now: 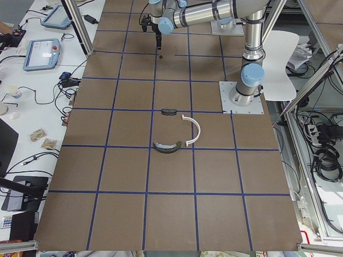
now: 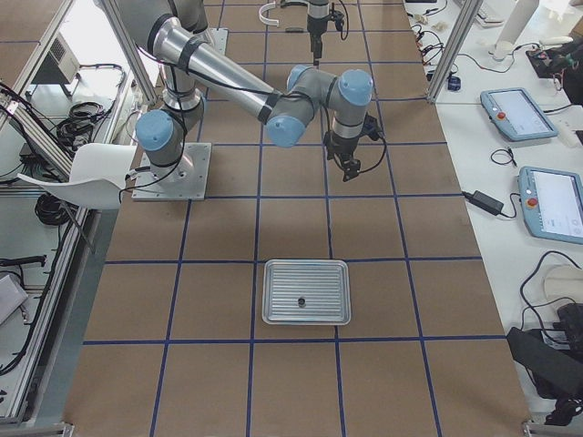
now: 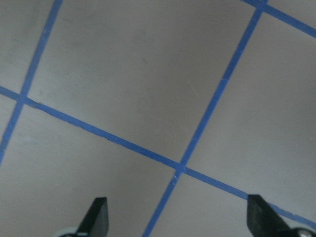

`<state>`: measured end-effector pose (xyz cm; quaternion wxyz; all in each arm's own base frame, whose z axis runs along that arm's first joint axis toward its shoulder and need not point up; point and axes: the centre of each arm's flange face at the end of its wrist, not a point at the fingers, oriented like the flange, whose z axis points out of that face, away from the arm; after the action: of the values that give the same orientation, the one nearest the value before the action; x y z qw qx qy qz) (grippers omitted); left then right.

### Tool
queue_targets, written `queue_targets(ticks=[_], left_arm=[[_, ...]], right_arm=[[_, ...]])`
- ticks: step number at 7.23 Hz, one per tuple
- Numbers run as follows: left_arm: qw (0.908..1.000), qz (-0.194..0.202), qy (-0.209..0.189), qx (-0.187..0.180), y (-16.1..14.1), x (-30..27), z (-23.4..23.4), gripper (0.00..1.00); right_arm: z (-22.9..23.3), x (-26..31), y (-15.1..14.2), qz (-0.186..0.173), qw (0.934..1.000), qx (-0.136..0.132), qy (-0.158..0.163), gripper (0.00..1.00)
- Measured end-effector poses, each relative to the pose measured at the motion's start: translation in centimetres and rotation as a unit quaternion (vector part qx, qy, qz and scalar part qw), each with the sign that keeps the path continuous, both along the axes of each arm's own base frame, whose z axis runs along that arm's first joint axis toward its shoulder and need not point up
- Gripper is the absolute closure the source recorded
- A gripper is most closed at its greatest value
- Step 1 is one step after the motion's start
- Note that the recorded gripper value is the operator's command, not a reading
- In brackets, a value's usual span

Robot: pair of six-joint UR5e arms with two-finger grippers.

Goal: Place bearing gear from tray to pile

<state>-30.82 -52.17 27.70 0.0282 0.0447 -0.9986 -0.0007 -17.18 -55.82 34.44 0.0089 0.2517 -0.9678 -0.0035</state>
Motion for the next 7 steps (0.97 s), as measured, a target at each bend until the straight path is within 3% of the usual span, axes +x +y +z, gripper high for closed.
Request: queue_targets(ticks=[3, 5, 6, 7], left_arm=[[0.9997, 0.000, 0.007, -0.024, 0.5, -1.9, -7.0, 0.00], [0.9997, -0.001, 0.005, -0.025, 0.2, -2.1, -8.6, 0.15], [0.9998, 0.001, 0.003, -0.021, 0.2, -2.1, -9.3, 0.28], [0.9998, 0.003, 0.003, -0.018, 0.2, -2.2, -9.6, 0.31]], right_arm=[[-0.4, -14.3, 5.8, 0.072, 0.9973, 0.012, 0.008, 0.09], [-2.4, -20.4, 7.7, 0.141, 0.9897, 0.024, 0.001, 0.10], [-4.4, -23.6, 8.0, 0.177, 0.9839, 0.024, -0.008, 0.11], [-6.6, -26.2, 8.0, 0.209, 0.9775, 0.019, -0.018, 0.13]])
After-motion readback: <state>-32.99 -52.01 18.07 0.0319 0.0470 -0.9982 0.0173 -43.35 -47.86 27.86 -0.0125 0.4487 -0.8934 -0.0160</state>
